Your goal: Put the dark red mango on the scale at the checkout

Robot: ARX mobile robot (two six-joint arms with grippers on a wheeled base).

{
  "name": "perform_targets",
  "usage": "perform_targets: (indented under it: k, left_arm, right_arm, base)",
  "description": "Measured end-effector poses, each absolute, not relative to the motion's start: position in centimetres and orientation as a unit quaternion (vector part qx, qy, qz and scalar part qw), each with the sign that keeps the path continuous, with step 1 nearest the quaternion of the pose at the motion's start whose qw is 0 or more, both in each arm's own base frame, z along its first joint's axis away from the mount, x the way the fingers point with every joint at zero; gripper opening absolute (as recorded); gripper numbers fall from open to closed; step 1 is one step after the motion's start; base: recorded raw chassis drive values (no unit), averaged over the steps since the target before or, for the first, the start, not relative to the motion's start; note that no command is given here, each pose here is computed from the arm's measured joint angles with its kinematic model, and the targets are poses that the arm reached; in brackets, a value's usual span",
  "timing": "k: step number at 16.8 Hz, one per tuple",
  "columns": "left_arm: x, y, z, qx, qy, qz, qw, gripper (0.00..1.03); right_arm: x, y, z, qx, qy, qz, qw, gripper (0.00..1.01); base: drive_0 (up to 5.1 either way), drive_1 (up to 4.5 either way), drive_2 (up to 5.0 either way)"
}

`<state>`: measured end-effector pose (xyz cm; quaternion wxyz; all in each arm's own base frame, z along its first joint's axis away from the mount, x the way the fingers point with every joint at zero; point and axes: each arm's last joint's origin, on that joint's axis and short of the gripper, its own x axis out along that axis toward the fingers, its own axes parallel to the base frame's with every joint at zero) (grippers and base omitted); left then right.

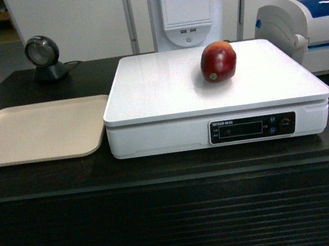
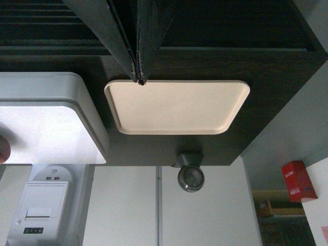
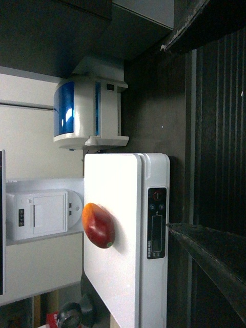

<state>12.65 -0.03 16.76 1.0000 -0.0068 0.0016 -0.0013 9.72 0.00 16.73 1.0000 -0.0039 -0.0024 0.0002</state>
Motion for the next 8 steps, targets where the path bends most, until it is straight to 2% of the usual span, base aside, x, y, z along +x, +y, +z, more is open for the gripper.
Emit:
perform_targets:
  k: [8]
  left_arm:
    - [11.4,0.0,17.0,-0.007,-0.006,-0.001,1.0,0.02]
  right_arm:
    - [9.7,0.0,16.7,-0.004,-0.002,0.0,1.0,0.98]
  base:
    - [0.0,0.0,0.0]
